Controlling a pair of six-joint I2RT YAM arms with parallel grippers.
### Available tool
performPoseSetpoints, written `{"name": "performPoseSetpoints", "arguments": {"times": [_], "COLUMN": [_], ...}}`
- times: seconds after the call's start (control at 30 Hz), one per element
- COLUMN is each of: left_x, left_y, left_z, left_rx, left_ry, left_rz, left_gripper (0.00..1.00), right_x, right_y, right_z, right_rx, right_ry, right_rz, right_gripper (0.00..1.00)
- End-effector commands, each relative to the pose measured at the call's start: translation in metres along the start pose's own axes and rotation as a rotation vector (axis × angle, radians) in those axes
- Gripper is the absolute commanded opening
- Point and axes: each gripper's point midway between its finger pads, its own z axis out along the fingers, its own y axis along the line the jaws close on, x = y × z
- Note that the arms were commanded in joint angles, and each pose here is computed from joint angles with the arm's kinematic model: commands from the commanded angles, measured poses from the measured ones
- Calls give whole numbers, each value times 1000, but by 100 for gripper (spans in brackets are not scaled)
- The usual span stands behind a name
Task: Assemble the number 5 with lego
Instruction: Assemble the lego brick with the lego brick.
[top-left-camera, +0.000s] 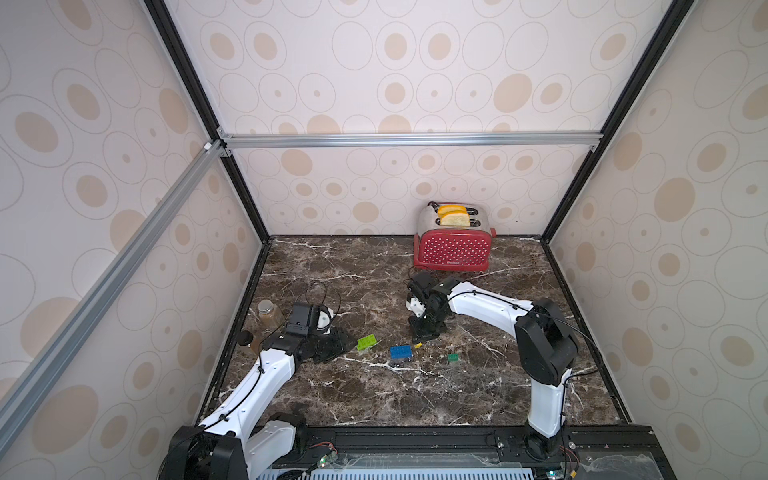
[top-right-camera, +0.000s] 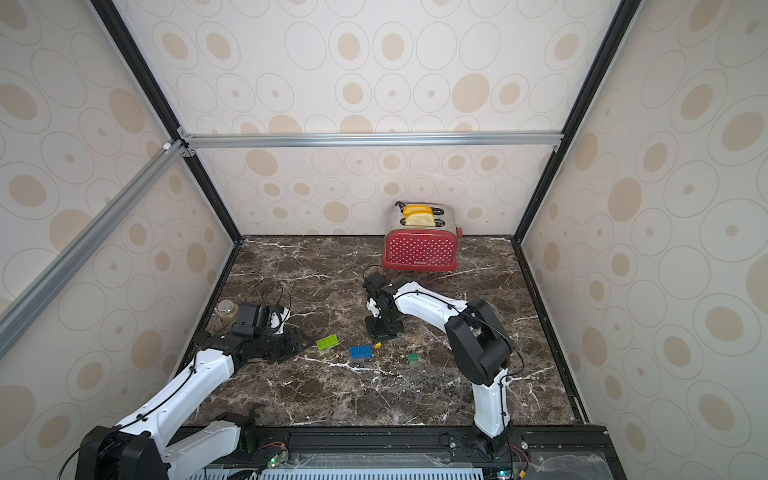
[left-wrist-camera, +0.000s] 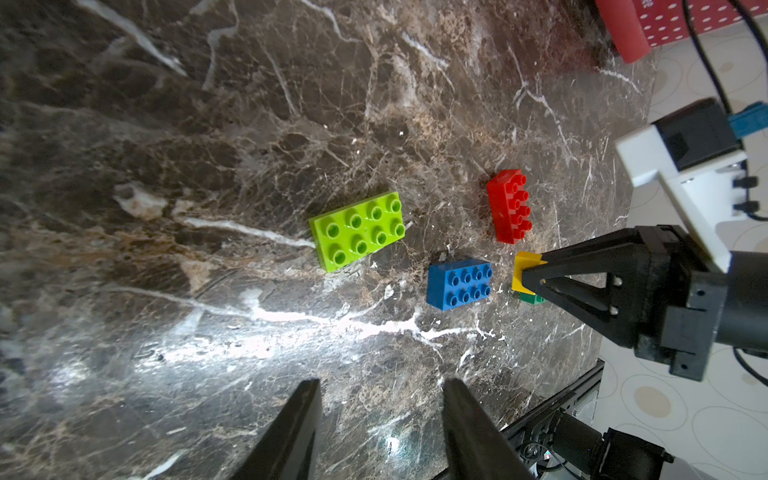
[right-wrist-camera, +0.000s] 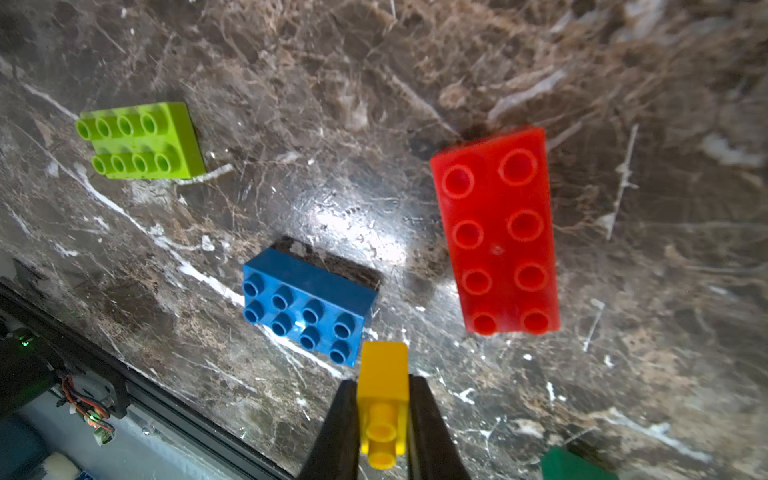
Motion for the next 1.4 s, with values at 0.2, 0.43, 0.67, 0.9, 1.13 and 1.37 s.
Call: {"name": "performPoseSetpoints", "arguments": {"times": [0.2,0.43,0.67,0.9,1.13,1.37], "left_x": [0,-1,0,-1,0,0], "left_y": [1,1,1,1,2,2], "left_z": [2,2,2,2,2,3], "left_rx": [-10,-13,-12,-12,-12,-12], "left_ry": [8,5,7,3,2,3], "left_rz": [10,9,11,12,12,11], "left_gripper": [51,51,51,51,51,51], "right_x": [2,4,3,6,8,10], "right_y": [4,11,15,16,8,3], "right_z": [3,10,14,18,23,26], "right_rx": [20,17,23,49,94,133], "right_ry": [29,48,49,63,68,79], "right_rz": [18,10,12,20,55,89], "right_gripper": [20,20,20,20,20,20]}}
